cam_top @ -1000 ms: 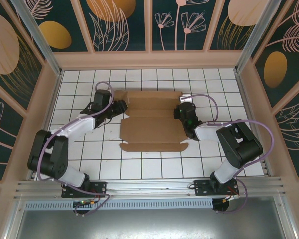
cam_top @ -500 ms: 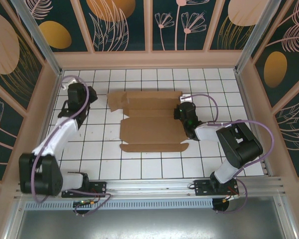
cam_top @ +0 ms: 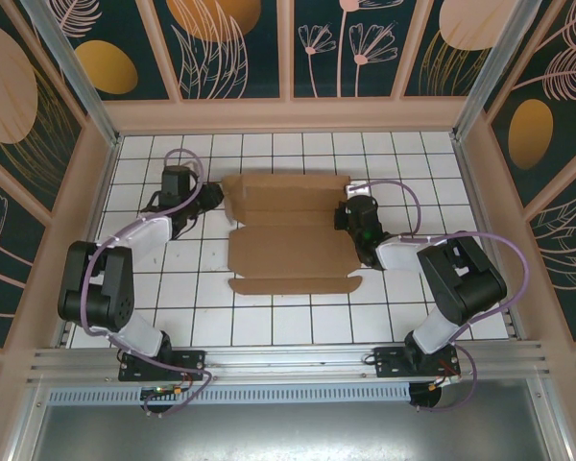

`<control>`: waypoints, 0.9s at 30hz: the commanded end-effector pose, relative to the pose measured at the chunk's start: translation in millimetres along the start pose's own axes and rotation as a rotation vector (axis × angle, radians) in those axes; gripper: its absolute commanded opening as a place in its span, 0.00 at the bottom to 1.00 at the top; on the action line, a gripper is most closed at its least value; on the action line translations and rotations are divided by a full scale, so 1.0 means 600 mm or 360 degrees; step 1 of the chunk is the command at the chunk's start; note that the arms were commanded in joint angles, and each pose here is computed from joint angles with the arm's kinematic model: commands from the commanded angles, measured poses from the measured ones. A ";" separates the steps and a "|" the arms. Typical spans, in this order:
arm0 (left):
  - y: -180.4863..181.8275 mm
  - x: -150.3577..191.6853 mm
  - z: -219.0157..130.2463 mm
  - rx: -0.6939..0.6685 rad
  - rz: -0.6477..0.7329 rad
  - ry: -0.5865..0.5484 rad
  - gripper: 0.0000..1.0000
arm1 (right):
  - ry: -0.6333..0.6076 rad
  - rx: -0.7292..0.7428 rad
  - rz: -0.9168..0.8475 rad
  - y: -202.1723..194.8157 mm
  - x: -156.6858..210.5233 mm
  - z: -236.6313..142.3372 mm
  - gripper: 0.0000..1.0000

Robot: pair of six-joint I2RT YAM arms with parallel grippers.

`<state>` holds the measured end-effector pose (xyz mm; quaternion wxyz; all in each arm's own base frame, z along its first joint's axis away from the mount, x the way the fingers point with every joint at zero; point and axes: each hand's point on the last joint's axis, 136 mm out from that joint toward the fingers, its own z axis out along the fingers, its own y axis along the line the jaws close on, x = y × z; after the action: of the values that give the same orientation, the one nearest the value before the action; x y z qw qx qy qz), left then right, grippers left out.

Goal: Fold the paper box

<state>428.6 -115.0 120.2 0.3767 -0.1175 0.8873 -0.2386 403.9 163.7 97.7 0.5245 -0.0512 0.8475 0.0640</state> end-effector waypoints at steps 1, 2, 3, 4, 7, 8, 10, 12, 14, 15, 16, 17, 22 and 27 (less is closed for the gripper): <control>-0.040 0.022 -0.013 0.0095 0.0107 0.0064 0.39 | -0.0004 -0.0060 0.0042 0.012 -0.016 0.000 0.07; -0.041 0.030 -0.016 0.0092 0.0109 0.0080 0.39 | 0.0001 -0.0060 0.0044 0.012 -0.014 0.002 0.08; -0.040 0.039 -0.019 0.0088 0.0101 0.0091 0.39 | 0.0002 -0.0065 0.0047 0.013 -0.014 0.002 0.08; -0.039 0.047 -0.021 0.0089 0.0088 0.0104 0.40 | 0.0010 -0.0066 0.0048 0.013 -0.012 0.004 0.08; -0.042 0.065 -0.026 0.0116 0.0084 0.0160 0.42 | 0.0021 -0.0071 0.0048 0.015 -0.009 0.006 0.08; -0.044 0.067 -0.027 0.0127 0.0091 0.0169 0.42 | 0.0026 -0.0070 0.0048 0.015 -0.007 0.007 0.08; -0.049 0.073 -0.029 0.0143 0.0110 0.0184 0.43 | 0.0030 -0.0072 0.0050 0.015 -0.006 0.008 0.08; -0.050 0.076 -0.031 0.0140 0.0133 0.0191 0.43 | 0.0039 -0.0069 0.0047 0.015 -0.003 0.010 0.08; -0.053 0.076 -0.035 0.0135 0.0159 0.0189 0.44 | 0.0045 -0.0065 0.0047 0.014 -0.002 0.011 0.08; -0.056 0.076 -0.037 0.0139 0.0179 0.0189 0.44 | 0.0048 -0.0065 0.0046 0.014 -0.001 0.012 0.08; -0.060 0.076 -0.041 0.0149 0.0198 0.0185 0.44 | 0.0049 -0.0065 0.0044 0.014 0.000 0.012 0.08; -0.064 0.077 -0.045 0.0162 0.0222 0.0184 0.45 | 0.0052 -0.0065 0.0045 0.014 0.001 0.012 0.08; -0.082 0.085 -0.054 0.0201 0.0335 0.0201 0.45 | 0.0059 -0.0065 0.0044 0.015 0.003 0.015 0.08; -0.079 0.087 -0.056 0.0182 0.0392 0.0191 0.45 | 0.0062 -0.0073 0.0048 0.016 0.005 0.015 0.09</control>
<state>375.6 -164.4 132.1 0.3530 0.0036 0.8998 -0.2565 407.6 170.2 96.9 0.5167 -0.0566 0.8508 0.0776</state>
